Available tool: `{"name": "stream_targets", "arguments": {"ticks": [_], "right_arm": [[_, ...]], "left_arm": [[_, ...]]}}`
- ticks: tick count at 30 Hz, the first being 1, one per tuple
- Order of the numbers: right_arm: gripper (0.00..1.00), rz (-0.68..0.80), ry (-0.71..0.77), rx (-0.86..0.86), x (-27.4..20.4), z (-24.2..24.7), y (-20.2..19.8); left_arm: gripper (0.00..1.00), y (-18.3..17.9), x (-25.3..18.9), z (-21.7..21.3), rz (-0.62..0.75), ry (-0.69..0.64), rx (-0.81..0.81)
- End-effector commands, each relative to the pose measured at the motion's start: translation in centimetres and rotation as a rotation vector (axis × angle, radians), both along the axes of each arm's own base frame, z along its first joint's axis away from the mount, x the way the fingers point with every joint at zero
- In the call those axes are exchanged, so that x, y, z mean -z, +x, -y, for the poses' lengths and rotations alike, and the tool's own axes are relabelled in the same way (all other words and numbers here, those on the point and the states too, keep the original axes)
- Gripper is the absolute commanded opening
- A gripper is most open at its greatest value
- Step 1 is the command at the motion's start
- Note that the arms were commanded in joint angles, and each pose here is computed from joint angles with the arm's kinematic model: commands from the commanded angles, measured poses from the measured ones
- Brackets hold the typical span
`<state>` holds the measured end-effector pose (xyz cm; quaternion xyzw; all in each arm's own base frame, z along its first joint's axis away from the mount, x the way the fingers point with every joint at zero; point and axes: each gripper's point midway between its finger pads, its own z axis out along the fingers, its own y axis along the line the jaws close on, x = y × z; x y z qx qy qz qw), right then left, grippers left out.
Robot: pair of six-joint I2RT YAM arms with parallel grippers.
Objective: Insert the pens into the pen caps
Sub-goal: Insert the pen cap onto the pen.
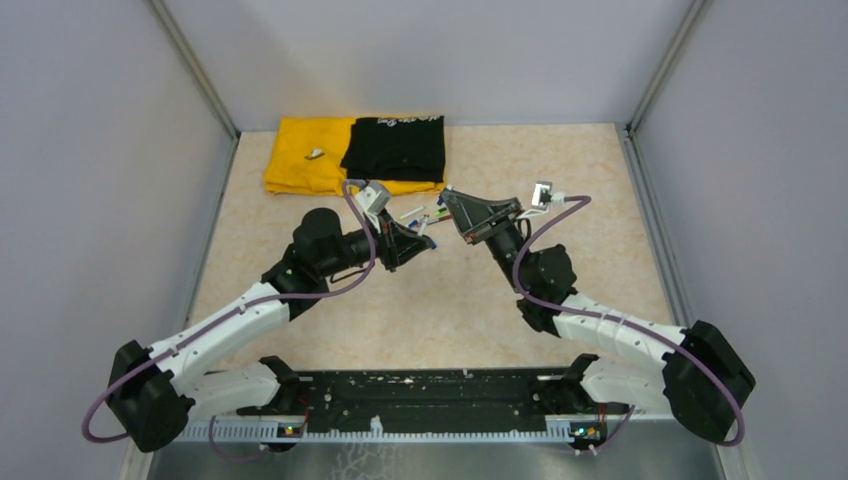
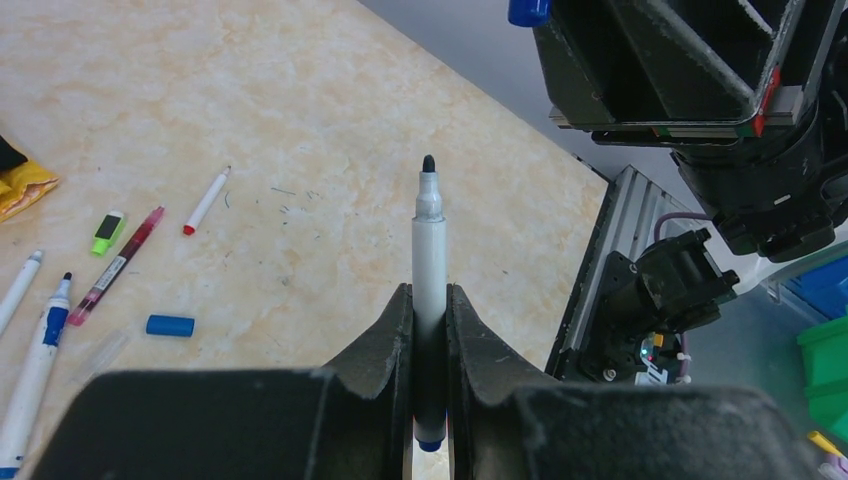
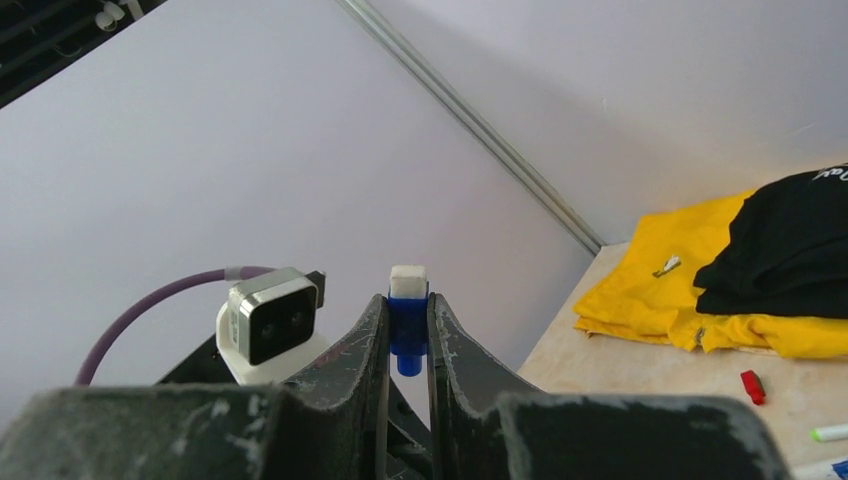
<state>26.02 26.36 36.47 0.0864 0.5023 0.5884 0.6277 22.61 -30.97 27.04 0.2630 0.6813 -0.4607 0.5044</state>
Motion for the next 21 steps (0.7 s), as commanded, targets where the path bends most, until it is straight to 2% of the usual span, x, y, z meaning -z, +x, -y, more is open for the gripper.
{"name": "stream_targets", "arguments": {"ticks": [1, 21], "right_arm": [[0.0, 0.07, 0.039, -0.054, -1.8, -0.3, -1.1], [0.0, 0.032, 0.005, -0.079, -0.1, -1.3, -0.6]], "left_arm": [[0.0, -0.3, -2.3, 0.4, 0.064, -0.039, 0.03], [0.0, -0.7, -3.1, 0.7, 0.086, -0.058, 0.058]]}}
